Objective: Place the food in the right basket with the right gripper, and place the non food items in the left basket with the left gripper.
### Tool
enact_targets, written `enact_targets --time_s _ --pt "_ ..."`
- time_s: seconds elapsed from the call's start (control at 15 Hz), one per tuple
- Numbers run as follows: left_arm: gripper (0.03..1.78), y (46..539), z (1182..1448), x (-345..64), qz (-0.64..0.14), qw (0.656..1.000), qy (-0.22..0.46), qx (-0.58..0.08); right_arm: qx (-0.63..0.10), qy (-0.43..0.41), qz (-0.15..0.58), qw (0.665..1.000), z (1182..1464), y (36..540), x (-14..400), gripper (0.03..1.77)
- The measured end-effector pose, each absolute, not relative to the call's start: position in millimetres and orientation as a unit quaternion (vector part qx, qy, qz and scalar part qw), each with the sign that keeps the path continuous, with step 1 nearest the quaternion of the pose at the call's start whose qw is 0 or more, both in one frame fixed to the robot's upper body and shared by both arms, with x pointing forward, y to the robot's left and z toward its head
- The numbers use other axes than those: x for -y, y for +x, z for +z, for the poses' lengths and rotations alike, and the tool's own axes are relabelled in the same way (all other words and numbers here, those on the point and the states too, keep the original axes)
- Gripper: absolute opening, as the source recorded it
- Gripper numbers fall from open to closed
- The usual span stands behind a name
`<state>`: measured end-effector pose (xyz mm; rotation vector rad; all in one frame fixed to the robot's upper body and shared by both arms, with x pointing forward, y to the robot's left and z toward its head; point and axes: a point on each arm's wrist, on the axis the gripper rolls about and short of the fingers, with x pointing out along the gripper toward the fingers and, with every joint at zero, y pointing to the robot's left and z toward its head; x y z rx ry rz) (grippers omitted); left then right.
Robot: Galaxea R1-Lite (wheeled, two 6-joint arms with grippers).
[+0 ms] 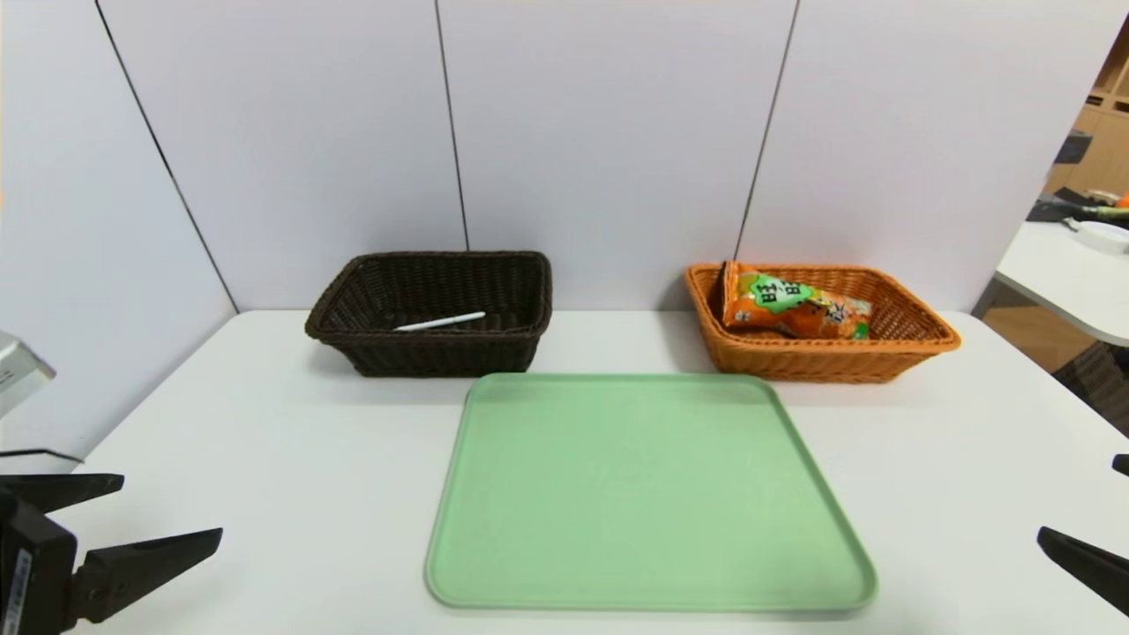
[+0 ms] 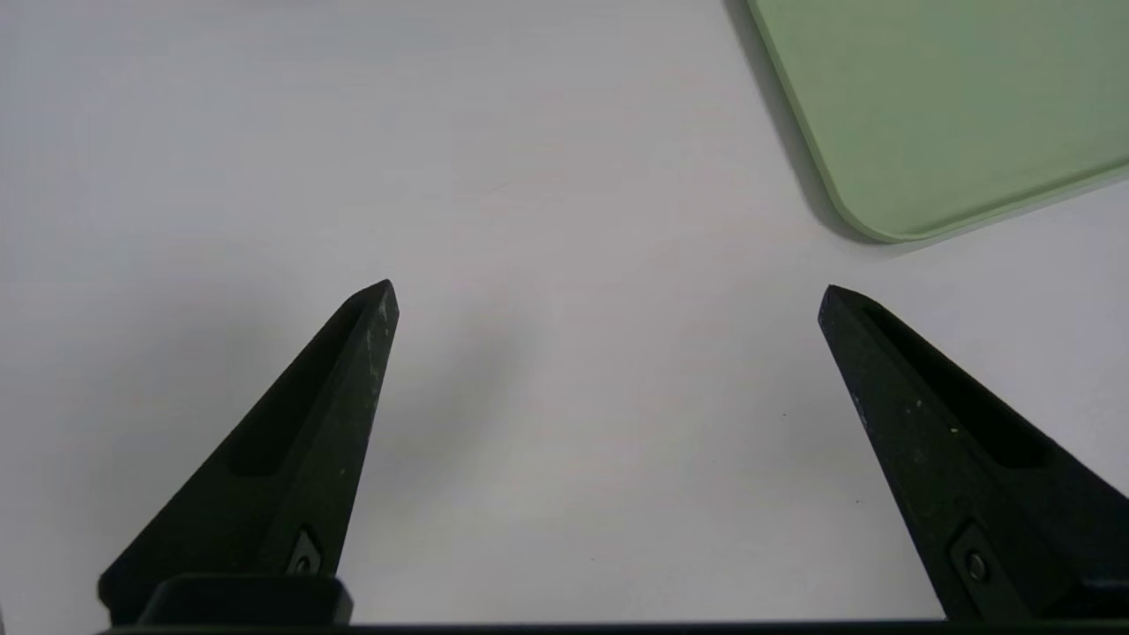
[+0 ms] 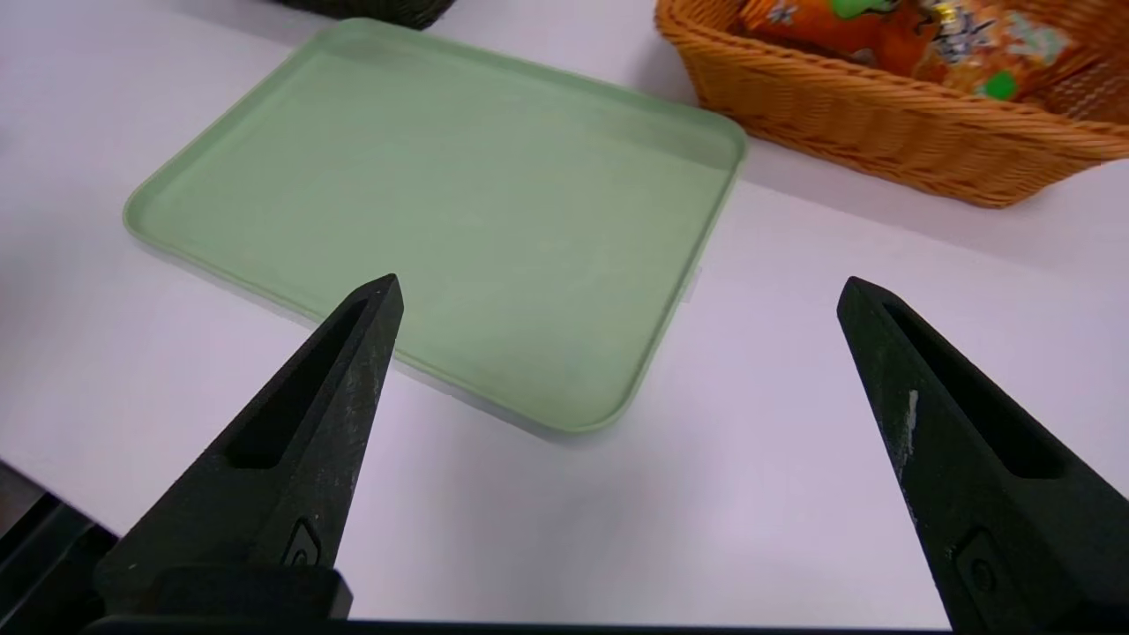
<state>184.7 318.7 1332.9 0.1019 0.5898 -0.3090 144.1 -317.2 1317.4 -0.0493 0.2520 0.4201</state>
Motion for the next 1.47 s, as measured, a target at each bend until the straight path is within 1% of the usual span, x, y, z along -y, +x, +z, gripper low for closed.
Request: enact_targets --time_s 0.4,0.73,0.93,1.2,1.47 --pt "1.69 145 1312 -325 -0.131 0.957 0.036 -0.258 -0.089 -0.027 0.161 0.983 1313 112 330 1.70" --pt "1.69 118 1293 -329 -0.105 0.967 0.034 -0.229 -0.065 -0.034 0.123 0.990 1306 94 334 1.70" --pt "1.69 103 1274 -330 -0.102 0.970 0.046 -0.217 -0.057 -0.044 0.103 0.992 1300 88 334 1.70" --pt "1.69 87 1253 -330 -0.106 0.976 0.048 -0.184 -0.058 -0.049 0.091 0.993 1292 81 334 1.70" --pt "1.69 76 1230 -330 -0.102 0.978 0.048 -0.173 -0.077 -0.064 0.081 0.992 1281 71 335 1.70"
